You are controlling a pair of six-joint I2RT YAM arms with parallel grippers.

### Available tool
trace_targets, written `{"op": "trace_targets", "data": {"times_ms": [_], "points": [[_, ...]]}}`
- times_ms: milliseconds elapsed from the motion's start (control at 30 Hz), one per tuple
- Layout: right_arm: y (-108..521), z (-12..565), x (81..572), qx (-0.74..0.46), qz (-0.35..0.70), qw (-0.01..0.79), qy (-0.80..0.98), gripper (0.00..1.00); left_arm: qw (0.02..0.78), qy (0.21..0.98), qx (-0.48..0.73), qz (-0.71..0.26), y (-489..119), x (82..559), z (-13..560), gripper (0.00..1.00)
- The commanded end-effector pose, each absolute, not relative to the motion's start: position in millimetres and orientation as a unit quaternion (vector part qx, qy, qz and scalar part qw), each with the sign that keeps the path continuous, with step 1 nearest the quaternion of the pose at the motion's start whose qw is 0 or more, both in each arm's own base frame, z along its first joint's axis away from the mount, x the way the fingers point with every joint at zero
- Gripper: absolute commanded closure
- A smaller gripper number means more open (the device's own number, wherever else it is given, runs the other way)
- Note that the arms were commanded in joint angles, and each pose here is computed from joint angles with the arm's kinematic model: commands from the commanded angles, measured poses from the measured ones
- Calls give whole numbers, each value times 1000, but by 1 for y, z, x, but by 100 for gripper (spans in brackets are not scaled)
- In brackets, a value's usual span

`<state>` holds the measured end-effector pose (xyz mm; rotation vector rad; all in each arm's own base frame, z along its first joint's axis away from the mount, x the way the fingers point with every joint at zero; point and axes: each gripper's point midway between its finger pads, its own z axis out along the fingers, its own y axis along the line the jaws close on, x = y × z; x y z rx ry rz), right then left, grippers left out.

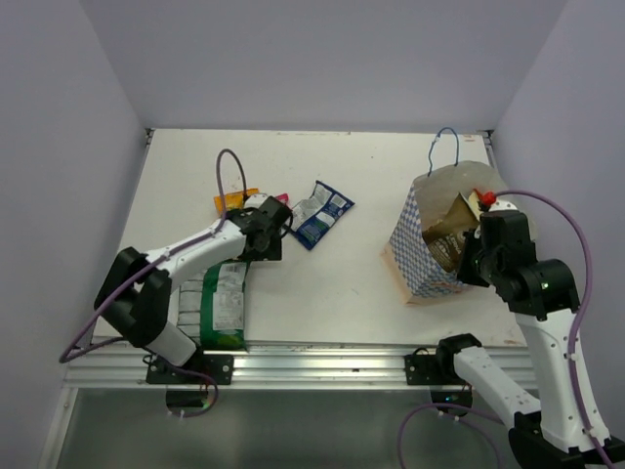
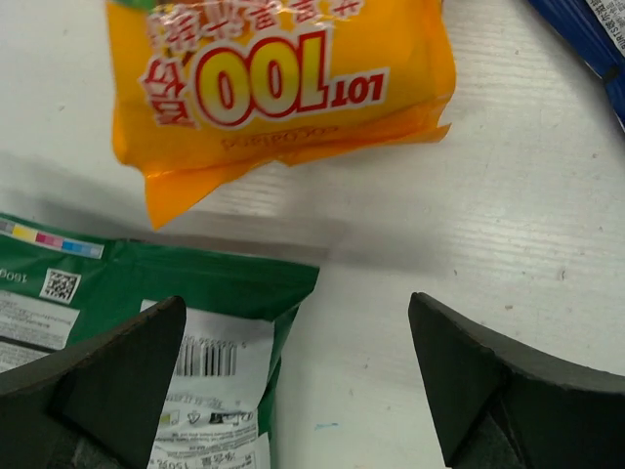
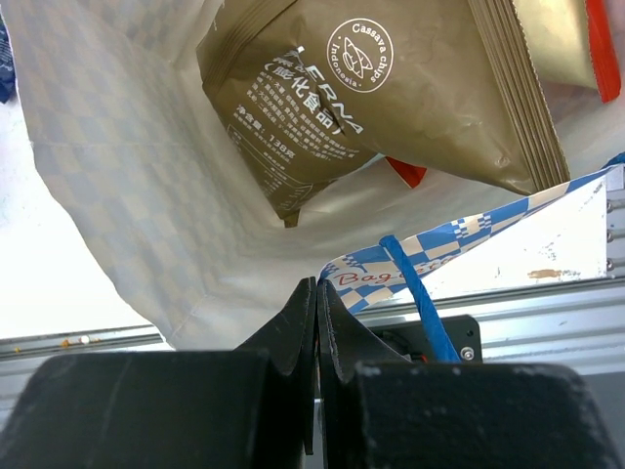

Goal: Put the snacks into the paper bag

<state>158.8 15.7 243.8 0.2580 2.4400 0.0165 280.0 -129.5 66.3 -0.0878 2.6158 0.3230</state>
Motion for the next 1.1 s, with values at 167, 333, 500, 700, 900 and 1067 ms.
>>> {"op": "trace_targets", "data": {"times_ms": [167,333,500,700,900,1067], "points": [[24,236,157,78,24,326,942,100,229,962,-109,97,-110,233,50,0],[24,238,158,74,25,329,941,100,192,971,-112,86,-110,214,23,0],[25,234,157,74,26,327,942,100,218,967,-108,73,-116,227,35,100],[23,234,156,75,22,329,941,100,275,956,-87,57,-134,261,91,100],[21,238,157,78,18,331,940,100,384,920,-6,-83,-232,302,225,100],[20,238,155,79,16,327,942,100,446,838,103,-299,-358,310,371,100]]}}
